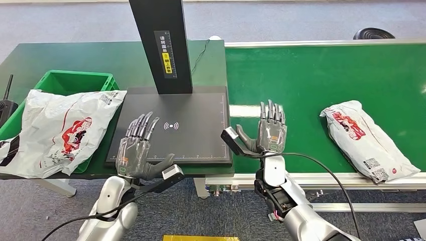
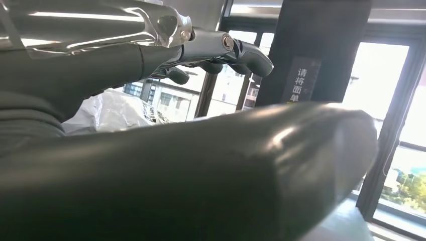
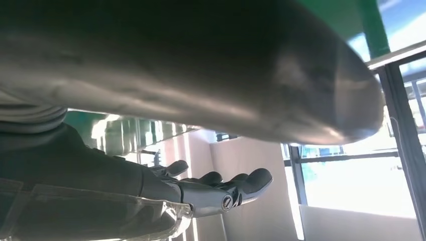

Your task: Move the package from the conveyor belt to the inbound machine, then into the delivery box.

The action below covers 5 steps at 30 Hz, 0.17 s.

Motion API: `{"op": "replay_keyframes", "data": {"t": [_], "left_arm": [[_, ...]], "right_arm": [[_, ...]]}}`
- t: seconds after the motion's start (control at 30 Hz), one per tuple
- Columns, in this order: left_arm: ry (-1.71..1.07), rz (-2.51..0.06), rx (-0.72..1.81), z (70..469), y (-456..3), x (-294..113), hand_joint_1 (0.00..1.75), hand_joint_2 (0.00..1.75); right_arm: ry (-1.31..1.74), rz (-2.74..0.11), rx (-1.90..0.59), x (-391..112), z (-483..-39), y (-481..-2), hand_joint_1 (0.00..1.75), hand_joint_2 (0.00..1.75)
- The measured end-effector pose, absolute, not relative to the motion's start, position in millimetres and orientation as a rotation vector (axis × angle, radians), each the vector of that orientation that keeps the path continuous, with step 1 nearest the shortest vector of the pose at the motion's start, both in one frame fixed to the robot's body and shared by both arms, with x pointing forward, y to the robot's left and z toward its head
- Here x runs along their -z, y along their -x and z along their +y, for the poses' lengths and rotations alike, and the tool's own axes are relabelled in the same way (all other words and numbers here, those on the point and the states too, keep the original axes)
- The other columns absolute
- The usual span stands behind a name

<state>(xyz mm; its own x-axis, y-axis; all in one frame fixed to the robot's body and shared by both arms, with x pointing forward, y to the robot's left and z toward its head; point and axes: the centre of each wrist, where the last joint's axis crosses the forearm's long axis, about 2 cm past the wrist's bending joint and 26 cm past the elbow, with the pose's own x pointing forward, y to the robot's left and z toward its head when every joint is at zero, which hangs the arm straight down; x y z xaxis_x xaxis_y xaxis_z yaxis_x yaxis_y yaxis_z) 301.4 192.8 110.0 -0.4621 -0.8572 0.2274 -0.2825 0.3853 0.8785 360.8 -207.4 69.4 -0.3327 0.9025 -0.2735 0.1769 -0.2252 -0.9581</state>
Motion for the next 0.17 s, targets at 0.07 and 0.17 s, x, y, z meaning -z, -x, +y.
{"op": "replay_keyframes", "data": {"t": [0.07, 0.17], "left_arm": [[-0.964, -1.956, 1.023, 190.5, -297.3, -111.8, 0.00, 0.00], [-0.952, -1.963, 1.003, 188.3, -292.4, -112.9, 0.00, 0.00]], "right_arm": [[1.308, -1.430, -1.631, -68.0, -208.8, -361.1, 0.00, 0.00], [1.302, -1.409, -1.650, -65.9, -210.6, -360.8, 0.00, 0.00]]}}
